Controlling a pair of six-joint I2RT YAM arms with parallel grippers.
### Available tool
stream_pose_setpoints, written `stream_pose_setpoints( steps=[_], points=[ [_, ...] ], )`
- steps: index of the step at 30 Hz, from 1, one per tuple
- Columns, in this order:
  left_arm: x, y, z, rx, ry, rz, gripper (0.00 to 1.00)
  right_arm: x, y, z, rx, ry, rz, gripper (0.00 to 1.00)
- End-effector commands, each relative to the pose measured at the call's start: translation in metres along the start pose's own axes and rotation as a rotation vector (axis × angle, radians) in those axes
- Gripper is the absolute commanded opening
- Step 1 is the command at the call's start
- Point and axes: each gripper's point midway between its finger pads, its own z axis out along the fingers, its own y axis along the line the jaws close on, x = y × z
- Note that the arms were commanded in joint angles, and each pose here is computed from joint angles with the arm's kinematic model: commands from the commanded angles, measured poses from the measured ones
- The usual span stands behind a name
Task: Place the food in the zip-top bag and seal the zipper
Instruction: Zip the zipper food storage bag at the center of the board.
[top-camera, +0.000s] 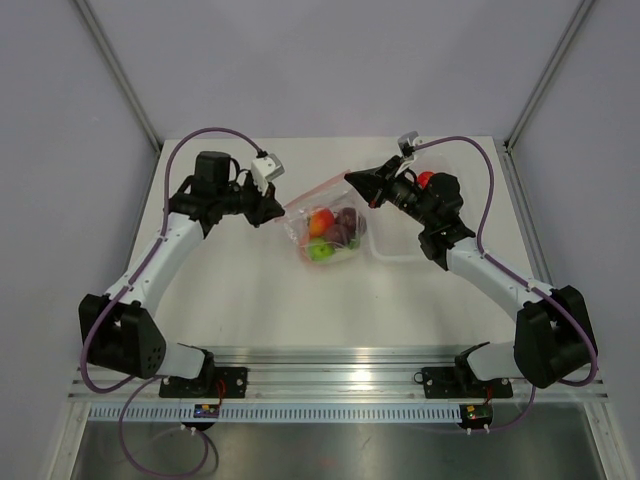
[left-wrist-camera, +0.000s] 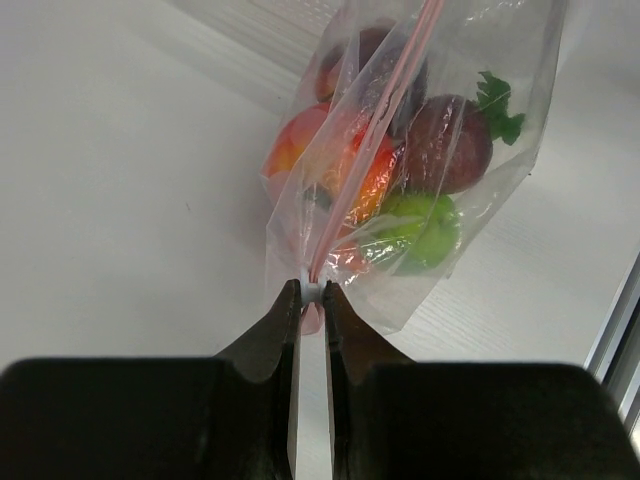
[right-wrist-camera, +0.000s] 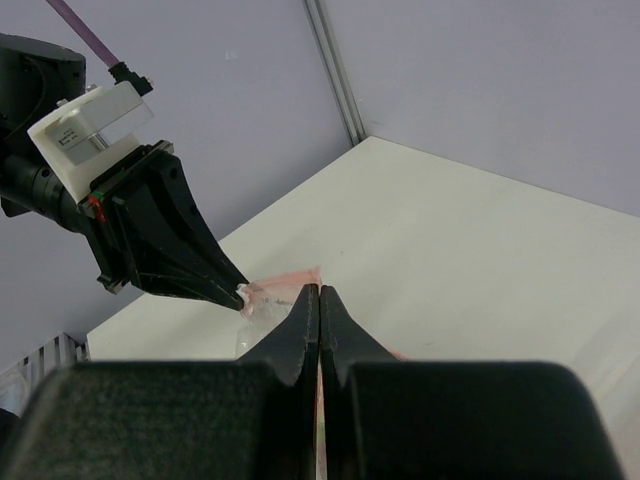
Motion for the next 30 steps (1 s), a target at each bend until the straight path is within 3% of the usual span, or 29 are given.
stream_pose_setpoints(
  steps=[1,11,14,18,19,21,22,26,30],
  points=[
    [0.001,0.017,-0.026,-0.129,-0.007,-0.026,0.00,-0.058,0.004,0.001,-0.004,-0.176,-0.083,0.00],
    [-0.069,0.007,-0.073,-0.206,-0.210,0.087,0.00,-0.055,0.025,0.008,-0.134,-0.109,-0.076,0.00],
    [-0.066,0.004,-0.074,-0.190,-0.191,0.086,0.00,-0.046,0.023,0.010,-0.137,-0.090,-0.063,0.00],
    [-0.032,0.002,-0.056,-0.136,-0.094,0.010,0.00,-0.012,0.007,0.010,-0.103,-0.023,-0.042,0.00],
    [-0.020,0.003,-0.048,-0.112,-0.057,-0.030,0.02,-0.007,0.005,0.010,-0.098,-0.013,-0.036,0.00],
    [-0.013,0.003,-0.043,-0.097,-0.034,-0.063,0.33,-0.002,0.003,0.009,-0.095,-0.008,-0.025,0.00],
    [-0.011,0.010,-0.042,-0.128,-0.027,-0.072,0.40,-0.005,0.005,0.009,-0.099,-0.018,-0.022,0.00],
    [-0.028,0.016,-0.054,-0.211,-0.098,-0.053,0.49,-0.012,0.008,0.008,-0.101,-0.019,-0.039,0.00],
    [-0.045,0.021,-0.074,-0.294,-0.217,-0.091,0.43,-0.016,0.009,0.008,-0.104,-0.020,-0.048,0.00]
  ],
)
